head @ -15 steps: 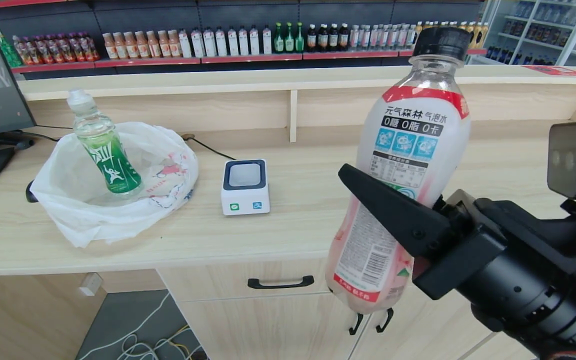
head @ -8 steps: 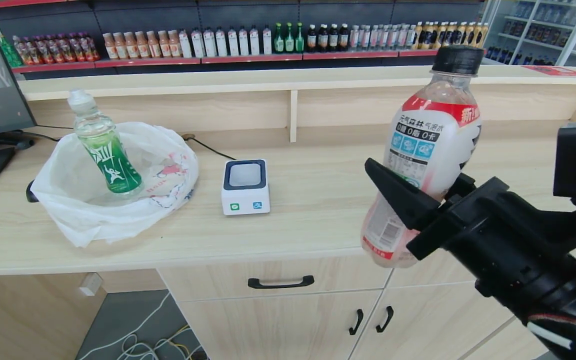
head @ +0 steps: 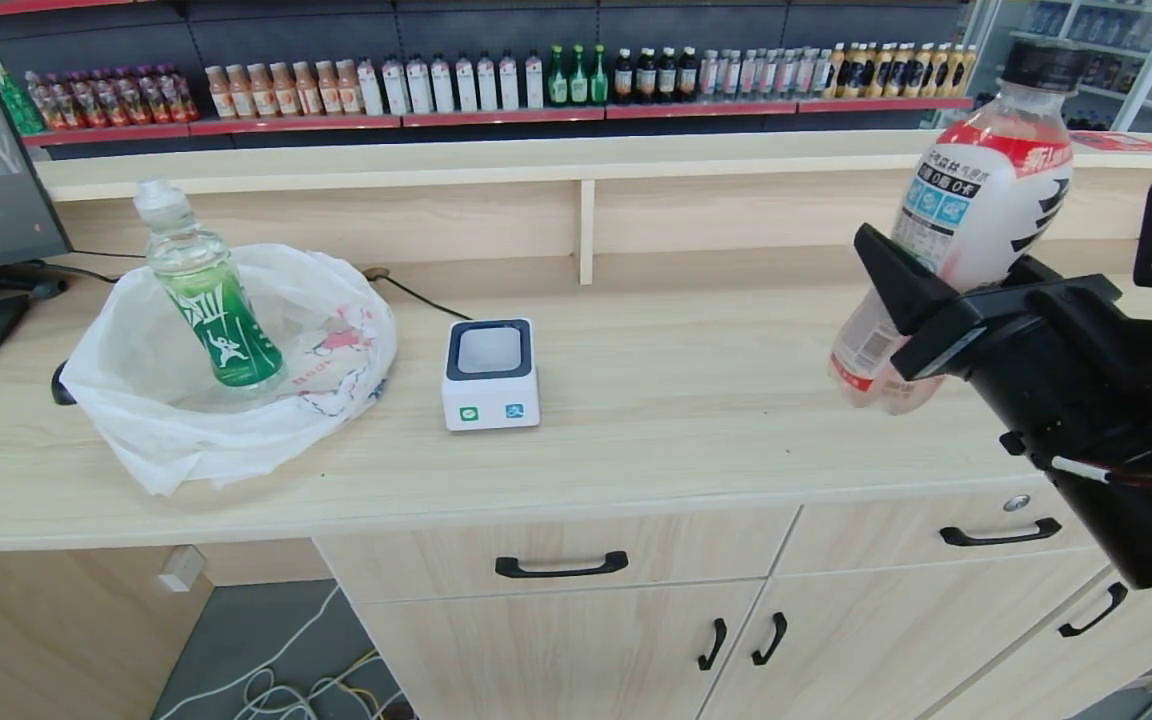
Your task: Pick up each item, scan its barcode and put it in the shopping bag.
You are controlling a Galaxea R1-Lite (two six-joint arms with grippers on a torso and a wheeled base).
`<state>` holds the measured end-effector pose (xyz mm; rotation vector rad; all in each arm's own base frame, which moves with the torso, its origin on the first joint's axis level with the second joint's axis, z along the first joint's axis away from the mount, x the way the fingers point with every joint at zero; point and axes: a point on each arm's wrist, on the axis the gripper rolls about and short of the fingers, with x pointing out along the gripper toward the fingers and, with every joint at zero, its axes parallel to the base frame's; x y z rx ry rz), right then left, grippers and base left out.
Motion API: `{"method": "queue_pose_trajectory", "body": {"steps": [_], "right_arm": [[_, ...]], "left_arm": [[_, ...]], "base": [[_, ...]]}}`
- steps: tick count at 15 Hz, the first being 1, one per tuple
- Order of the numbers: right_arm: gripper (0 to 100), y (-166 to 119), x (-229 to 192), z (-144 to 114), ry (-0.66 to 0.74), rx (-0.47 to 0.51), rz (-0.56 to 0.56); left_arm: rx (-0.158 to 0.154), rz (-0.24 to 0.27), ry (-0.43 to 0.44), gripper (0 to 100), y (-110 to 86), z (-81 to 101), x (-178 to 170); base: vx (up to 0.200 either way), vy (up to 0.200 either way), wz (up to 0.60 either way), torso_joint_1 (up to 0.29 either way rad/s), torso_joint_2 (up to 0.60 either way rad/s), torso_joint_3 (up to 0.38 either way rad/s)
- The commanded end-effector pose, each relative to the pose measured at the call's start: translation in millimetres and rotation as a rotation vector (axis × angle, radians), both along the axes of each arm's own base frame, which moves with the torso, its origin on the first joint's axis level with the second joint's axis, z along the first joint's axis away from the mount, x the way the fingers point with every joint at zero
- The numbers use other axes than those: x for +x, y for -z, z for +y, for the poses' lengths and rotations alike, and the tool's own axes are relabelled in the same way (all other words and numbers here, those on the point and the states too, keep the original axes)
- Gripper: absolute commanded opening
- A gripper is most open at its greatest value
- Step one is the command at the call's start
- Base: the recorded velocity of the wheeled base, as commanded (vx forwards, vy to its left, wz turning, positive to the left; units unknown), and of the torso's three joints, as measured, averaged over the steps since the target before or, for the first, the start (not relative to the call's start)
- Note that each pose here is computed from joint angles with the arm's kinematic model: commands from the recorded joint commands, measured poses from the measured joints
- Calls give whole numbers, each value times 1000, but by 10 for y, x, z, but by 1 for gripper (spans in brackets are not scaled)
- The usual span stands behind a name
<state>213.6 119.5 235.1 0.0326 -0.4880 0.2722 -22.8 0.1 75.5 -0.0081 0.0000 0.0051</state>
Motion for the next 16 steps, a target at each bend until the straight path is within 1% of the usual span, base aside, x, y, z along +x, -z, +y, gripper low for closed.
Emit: {"method": "queue_pose_trajectory", "body": {"steps": [1,3,6,10,16], "right_arm": [[0,-38,111,-3,18,8,-11],[0,-6,137,15,6,-3,3],[0,29,159,26,6,-5,14],[0,9,151,22,-11,34,8],[0,17,128,9,-8,29,10]], "left_arm": [[0,0,-1,100,0,0,0],[3,0,-1,100,0,0,0],[0,0,-1,100,0,0,0],[-9,0,-1,100,0,0,0],[-9,0,-1,100,0,0,0]], "base": [[0,0,0,0,0,0],[0,0,0,0,0,0],[0,200,0,-2,-1,5],[0,200,0,13,7,-2],[0,200,0,-1,1,1]]}}
